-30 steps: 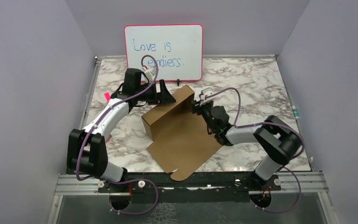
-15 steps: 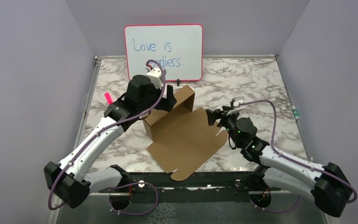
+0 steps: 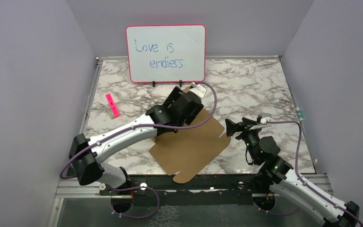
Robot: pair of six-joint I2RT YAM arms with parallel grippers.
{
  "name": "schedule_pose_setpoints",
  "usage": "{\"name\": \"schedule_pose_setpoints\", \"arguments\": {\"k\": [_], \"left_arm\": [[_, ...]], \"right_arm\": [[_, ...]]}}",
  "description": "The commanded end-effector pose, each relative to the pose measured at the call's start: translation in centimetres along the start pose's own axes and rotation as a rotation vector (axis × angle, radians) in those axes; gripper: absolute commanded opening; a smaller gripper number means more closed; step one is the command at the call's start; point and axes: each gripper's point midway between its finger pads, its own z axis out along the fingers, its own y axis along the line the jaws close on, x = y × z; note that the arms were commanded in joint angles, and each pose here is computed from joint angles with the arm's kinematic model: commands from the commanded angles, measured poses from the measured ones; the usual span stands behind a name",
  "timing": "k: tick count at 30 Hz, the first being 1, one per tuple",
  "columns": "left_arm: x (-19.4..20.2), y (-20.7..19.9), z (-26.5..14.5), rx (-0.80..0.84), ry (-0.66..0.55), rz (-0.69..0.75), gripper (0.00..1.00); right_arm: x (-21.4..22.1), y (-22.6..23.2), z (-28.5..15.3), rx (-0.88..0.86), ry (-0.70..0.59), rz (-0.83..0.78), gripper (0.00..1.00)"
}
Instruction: Fold the paper box
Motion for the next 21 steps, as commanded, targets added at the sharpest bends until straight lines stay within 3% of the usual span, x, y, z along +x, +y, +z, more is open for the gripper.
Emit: {"name": "schedule_pose_setpoints", "arguments": {"k": [1,9,12,17,21], "left_arm": [[0.4,3.2,0.6,-0.286,0.065,0.175,0.84],[1.9,3.7,3.5,-0.504,0.17,0.355,0.75],[2.4,4.1,4.0,-0.589,0.193,0.398,0.66],[2.4,4.4,4.2,-0.639,0.211,0.443,0.29],[1.9,4.7,3.9,-0.657,0.209,0.451,0.15]], "right_arm": [[0.4,-1.8,-0.8,0.06,-0.022,0.013,0.87],[-0.1,-2.9,-1.4,0.108,-0.054,0.054,0.86],[-0.2,-2.9,-1.5,0.107,-0.059,0.062,0.86],[-0.4,-3.0,-1.7,0.105,-0.07,0.074,0.86],[-0.6,-2.9,-1.8,0.096,-0.077,0.08,0.86]]}}
